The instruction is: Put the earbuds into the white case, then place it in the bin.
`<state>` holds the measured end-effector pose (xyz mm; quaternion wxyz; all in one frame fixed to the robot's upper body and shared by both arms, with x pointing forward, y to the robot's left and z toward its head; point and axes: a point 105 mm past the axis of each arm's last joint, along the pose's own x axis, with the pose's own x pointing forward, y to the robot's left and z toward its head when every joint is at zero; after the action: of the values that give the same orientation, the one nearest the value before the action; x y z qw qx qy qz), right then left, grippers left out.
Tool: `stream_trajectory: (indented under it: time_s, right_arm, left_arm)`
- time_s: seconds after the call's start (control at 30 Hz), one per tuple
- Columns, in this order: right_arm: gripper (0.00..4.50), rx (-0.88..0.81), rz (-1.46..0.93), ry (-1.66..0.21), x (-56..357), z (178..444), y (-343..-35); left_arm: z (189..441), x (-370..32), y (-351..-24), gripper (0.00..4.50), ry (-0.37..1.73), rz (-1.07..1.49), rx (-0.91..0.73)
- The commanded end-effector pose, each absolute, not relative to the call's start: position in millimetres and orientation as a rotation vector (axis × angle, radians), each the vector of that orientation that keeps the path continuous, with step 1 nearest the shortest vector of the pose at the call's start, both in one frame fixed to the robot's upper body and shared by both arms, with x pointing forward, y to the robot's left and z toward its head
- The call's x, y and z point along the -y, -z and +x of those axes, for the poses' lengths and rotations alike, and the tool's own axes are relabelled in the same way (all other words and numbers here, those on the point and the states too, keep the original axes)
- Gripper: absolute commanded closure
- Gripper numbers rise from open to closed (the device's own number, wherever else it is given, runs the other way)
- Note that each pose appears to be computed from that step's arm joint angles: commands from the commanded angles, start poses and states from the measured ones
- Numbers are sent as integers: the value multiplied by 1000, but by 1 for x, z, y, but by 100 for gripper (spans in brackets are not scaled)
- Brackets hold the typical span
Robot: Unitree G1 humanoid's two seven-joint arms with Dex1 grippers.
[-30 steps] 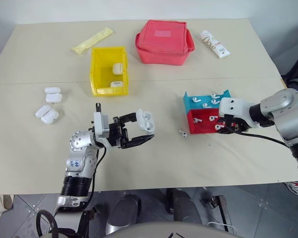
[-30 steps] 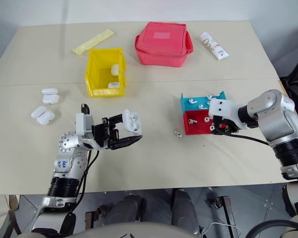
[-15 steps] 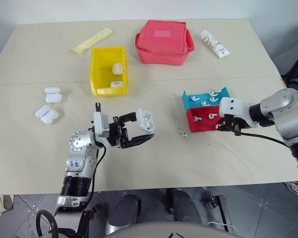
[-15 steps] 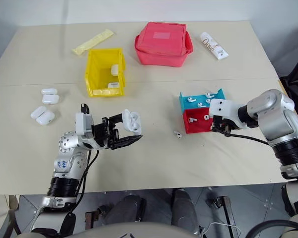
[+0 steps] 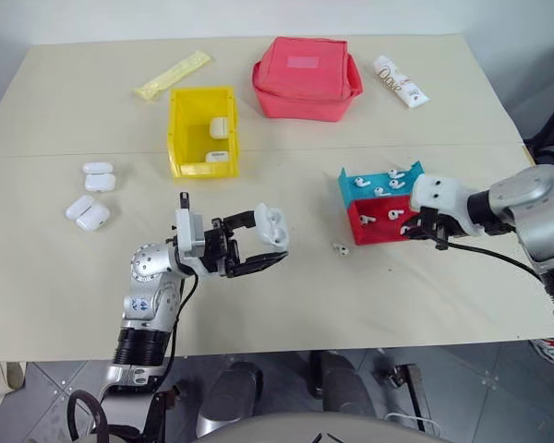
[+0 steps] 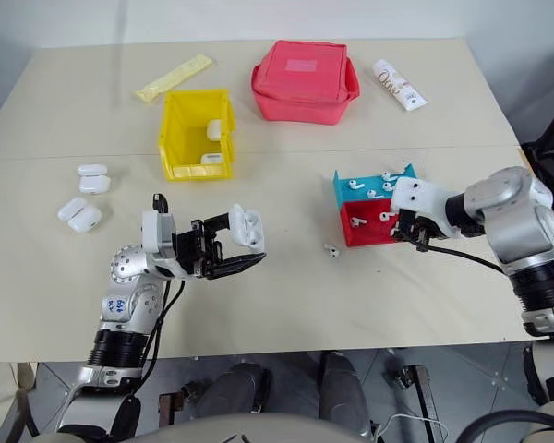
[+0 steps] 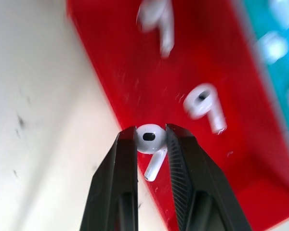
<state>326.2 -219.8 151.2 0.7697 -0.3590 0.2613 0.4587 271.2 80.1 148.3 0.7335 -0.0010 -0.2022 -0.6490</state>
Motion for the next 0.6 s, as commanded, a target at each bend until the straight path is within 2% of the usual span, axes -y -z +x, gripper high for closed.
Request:
stream_trajectory:
  time_s: [0.03, 0.1, 0.2, 0.27, 0.47, 0.6]
  right_arm:
    - [402, -286, -670, -1077, 193, 299, -192]
    - [402, -129, -588, -1063, 183, 289, -209]
    - [402, -47, -470, -1065, 169, 273, -219]
    - [402, 103, -359, -1074, 153, 260, -234]
    - [402, 235, -116, -1131, 118, 240, -242]
    - [402, 281, -20, -1153, 103, 238, -243]
  left_arm:
    - [264, -69, -156, 178, 1502, -31, 495]
    - [265, -65, -156, 178, 1532, -42, 494]
    - [268, -60, -156, 178, 1574, -58, 496]
    - [270, -54, -157, 178, 1612, -73, 499]
    - [277, -46, -159, 178, 1706, -95, 498]
    - [281, -42, -166, 178, 1766, -99, 515]
